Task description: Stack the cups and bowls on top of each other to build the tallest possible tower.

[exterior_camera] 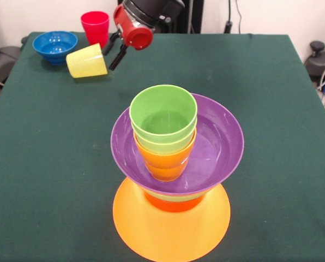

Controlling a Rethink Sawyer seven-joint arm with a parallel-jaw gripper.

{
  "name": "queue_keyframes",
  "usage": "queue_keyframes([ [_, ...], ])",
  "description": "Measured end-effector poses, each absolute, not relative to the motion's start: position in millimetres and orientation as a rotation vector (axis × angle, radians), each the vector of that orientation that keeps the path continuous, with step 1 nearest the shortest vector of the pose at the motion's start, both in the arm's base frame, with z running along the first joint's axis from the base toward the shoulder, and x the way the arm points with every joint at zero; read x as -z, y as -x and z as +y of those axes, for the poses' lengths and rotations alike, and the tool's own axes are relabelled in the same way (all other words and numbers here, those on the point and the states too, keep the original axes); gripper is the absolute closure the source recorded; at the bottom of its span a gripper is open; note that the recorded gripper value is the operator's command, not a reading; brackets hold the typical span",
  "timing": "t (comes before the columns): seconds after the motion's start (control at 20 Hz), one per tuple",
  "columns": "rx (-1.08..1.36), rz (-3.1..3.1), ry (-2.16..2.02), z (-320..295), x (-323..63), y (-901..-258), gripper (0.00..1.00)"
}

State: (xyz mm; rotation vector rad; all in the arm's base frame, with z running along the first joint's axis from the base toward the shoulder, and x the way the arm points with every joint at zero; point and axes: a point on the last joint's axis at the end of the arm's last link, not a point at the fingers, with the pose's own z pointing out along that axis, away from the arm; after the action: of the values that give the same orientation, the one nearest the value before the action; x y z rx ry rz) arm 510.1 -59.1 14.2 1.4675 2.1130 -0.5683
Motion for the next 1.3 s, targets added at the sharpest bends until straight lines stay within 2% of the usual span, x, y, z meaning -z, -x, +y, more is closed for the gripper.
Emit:
queue_keyframes([
  [0.45, 0.587, 2.1, -1.444, -62, -7, -487, 0.0],
  [1.3, 0.599, 2.154, -1.439, -43, 32, -451, 0.0],
])
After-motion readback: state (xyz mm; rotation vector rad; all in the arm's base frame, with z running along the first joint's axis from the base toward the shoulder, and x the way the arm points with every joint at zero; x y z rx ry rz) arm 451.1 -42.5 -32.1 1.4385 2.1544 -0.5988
